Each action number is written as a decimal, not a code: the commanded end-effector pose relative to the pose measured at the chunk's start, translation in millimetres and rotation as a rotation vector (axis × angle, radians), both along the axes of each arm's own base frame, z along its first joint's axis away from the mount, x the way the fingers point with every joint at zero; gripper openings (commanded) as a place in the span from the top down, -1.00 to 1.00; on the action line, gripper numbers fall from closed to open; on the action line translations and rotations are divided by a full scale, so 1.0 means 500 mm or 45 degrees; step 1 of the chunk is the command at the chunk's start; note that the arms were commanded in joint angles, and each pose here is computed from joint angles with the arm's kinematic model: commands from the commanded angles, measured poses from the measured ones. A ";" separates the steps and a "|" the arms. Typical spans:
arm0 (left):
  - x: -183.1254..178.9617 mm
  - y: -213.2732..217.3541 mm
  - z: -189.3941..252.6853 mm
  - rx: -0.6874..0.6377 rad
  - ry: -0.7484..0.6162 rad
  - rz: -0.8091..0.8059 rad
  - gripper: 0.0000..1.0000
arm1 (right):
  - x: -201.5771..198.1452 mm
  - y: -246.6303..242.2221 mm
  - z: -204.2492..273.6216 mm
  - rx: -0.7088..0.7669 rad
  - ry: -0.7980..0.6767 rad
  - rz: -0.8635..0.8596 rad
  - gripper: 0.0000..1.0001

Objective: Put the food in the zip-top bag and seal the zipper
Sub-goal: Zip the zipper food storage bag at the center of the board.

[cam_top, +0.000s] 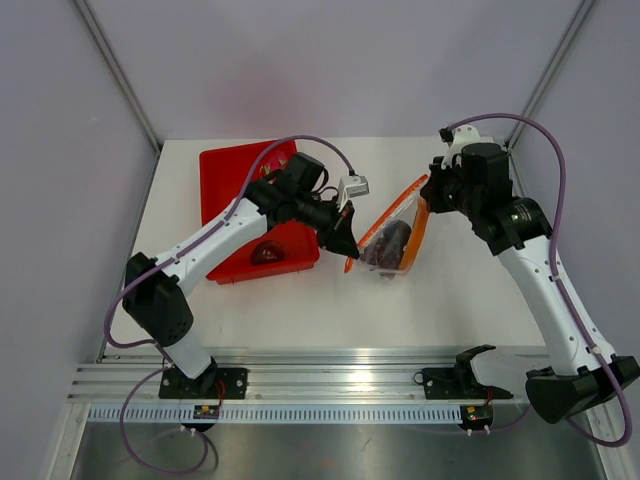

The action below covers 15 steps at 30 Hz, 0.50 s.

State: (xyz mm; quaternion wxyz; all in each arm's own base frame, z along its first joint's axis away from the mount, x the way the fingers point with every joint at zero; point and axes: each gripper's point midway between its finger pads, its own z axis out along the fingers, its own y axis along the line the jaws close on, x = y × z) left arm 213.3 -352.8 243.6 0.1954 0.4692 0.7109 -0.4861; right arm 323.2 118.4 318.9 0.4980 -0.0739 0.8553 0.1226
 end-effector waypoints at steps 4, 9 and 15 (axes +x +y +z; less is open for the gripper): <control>-0.056 0.044 -0.008 0.060 0.100 -0.019 1.00 | 0.068 -0.101 0.135 -0.032 -0.306 -0.288 1.00; -0.060 0.048 -0.022 0.065 0.116 -0.013 1.00 | 0.076 -0.110 0.128 -0.026 -0.300 -0.302 1.00; -0.062 0.059 -0.029 0.079 0.127 -0.004 1.00 | 0.087 -0.124 0.124 -0.001 -0.293 -0.319 1.00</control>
